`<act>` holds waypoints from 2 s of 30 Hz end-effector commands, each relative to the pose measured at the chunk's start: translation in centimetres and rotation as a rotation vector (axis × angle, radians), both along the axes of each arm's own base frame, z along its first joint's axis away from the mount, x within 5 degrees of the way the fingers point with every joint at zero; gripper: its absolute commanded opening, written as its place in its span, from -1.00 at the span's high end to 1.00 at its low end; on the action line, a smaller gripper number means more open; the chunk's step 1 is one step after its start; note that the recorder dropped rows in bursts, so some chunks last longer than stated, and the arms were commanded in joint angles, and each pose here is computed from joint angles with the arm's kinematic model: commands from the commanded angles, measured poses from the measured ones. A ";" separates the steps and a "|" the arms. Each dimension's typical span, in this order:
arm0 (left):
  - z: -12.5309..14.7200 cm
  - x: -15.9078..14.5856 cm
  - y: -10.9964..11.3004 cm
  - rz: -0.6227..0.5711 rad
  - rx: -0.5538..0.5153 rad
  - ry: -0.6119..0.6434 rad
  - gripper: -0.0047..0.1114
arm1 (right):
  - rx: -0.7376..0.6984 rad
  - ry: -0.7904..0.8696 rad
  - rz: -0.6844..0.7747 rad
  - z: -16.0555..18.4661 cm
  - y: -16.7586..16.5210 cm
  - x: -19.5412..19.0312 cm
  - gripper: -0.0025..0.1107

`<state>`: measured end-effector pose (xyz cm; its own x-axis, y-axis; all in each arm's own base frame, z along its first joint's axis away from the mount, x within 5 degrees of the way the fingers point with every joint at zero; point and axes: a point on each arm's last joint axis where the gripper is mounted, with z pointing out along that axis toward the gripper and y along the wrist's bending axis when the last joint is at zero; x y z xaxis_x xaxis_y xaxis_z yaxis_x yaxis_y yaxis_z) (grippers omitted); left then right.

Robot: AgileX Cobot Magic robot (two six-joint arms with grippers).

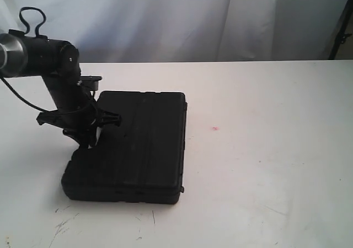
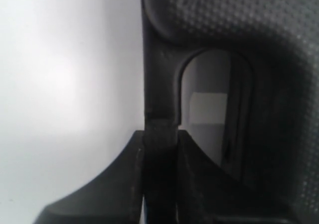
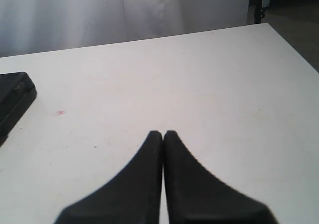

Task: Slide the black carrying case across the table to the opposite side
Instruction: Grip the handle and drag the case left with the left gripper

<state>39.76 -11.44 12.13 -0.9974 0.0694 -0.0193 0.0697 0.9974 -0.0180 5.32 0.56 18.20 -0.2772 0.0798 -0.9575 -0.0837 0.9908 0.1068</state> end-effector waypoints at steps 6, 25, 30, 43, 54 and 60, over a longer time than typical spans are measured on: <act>1.4 0.2 3.9 0.015 0.105 0.019 0.92 | -0.002 -0.008 -0.006 0.0 0.0 0.0 0.96; 1.4 0.7 7.6 0.029 0.172 0.026 0.92 | -0.002 -0.008 -0.006 0.0 0.0 0.0 0.96; 1.5 0.7 7.8 0.018 0.191 0.023 0.92 | -0.002 -0.008 -0.006 0.0 0.0 0.0 0.96; 1.5 0.8 8.7 0.025 0.216 0.028 0.92 | -0.002 -0.008 -0.006 0.0 0.0 0.0 0.96; 1.5 0.8 9.2 0.033 0.189 0.032 0.92 | -0.002 -0.008 -0.006 0.0 0.0 0.0 0.96; 1.5 0.8 9.2 0.033 0.188 0.028 0.75 | -0.002 -0.008 -0.006 0.0 0.0 0.0 0.96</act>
